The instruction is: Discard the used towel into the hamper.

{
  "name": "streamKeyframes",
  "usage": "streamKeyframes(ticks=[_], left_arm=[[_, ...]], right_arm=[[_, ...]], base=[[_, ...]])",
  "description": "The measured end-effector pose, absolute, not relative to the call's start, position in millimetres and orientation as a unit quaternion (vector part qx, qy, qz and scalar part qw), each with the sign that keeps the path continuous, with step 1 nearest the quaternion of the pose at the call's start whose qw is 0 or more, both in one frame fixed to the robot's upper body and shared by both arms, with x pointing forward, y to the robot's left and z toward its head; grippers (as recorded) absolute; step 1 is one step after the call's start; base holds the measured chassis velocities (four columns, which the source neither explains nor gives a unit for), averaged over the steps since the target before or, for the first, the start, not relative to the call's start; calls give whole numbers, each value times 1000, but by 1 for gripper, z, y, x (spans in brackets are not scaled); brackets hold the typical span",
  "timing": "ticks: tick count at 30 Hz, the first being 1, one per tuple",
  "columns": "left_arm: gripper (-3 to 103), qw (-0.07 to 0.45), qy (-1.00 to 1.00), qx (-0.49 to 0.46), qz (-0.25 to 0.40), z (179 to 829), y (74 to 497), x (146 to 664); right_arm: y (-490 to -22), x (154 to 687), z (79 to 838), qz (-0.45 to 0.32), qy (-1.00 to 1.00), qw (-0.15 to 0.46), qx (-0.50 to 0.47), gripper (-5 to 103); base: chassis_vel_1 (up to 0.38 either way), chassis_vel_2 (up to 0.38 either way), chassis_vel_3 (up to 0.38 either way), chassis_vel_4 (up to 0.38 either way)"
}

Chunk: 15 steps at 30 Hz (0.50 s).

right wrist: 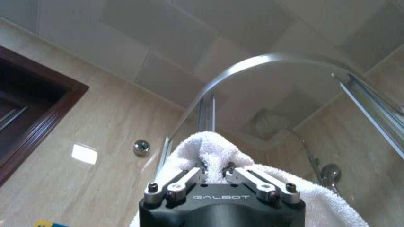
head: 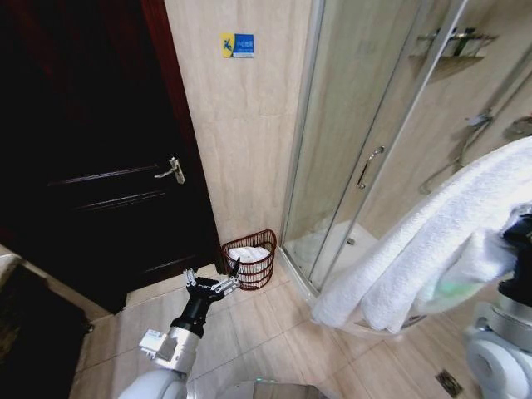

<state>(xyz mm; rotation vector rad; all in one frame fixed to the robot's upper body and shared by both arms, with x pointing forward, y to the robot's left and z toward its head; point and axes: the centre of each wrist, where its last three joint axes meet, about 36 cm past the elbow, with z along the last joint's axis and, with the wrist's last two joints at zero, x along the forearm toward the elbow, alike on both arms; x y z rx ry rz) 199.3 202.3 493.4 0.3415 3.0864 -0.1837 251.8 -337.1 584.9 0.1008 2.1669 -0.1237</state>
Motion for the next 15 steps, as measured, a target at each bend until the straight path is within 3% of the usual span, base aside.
streamKeyframes(ticks=[15], left_arm=[[100, 15, 992, 110, -59, 493, 202, 199]], right_arm=[[-339, 250, 586, -60, 882, 465, 34, 10]], base=[[0, 0, 0, 0]])
